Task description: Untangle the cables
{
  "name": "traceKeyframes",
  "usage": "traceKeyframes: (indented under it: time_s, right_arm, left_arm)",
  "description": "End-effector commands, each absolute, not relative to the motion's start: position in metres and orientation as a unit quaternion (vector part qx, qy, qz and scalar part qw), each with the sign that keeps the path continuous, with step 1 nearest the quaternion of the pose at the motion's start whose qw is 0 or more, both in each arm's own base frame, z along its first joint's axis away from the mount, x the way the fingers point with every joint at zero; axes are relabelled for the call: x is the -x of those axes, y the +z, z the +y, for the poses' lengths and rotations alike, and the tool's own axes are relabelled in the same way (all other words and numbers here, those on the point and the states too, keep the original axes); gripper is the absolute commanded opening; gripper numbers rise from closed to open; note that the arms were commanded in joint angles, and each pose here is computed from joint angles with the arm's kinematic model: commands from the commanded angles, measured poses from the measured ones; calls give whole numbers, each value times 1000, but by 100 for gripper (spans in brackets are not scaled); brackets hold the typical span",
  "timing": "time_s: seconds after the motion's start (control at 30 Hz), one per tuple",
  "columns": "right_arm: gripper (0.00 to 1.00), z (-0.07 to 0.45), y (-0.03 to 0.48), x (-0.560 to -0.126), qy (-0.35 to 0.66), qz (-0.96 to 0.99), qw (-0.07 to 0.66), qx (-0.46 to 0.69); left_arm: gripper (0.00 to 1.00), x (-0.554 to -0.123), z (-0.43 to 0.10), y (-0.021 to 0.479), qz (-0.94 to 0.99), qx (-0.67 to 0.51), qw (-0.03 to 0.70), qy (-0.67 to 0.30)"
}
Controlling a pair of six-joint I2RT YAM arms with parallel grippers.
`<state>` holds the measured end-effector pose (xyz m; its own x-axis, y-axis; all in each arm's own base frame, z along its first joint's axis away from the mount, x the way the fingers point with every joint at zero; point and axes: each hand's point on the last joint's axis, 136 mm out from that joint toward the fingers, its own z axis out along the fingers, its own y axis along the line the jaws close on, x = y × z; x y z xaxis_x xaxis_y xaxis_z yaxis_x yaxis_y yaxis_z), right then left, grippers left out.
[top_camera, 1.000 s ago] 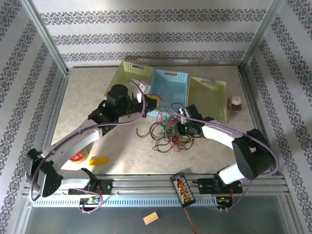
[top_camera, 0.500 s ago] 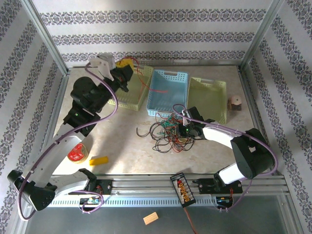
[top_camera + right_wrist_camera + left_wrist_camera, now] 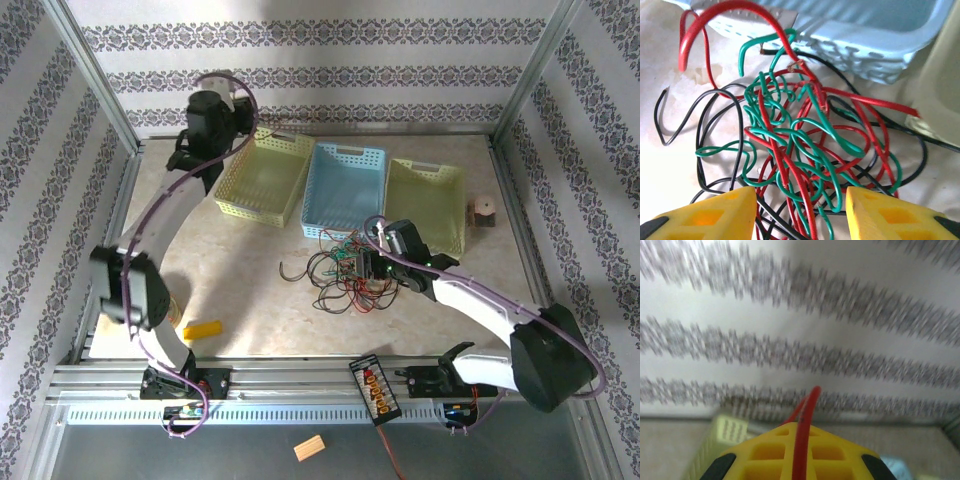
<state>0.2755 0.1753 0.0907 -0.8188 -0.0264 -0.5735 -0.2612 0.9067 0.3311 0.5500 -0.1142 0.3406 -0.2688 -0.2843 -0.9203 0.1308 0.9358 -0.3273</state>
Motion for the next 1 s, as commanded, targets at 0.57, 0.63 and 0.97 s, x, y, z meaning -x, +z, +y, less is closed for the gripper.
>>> traceKeyframes:
  time_s: [0.57, 0.63, 0.97]
  right_arm:
    - [53, 164, 99, -273, 175, 929, 317, 78]
    - [54, 164, 100, -274, 175, 928, 319, 77]
    - [54, 153, 112, -289, 182, 925, 331, 42]
  left_arm:
    - [77, -525, -132, 251, 850, 8, 517, -99]
    - [86, -509, -137, 258, 853, -14, 519, -54]
    - [86, -377, -282, 230, 819, -289, 387, -309]
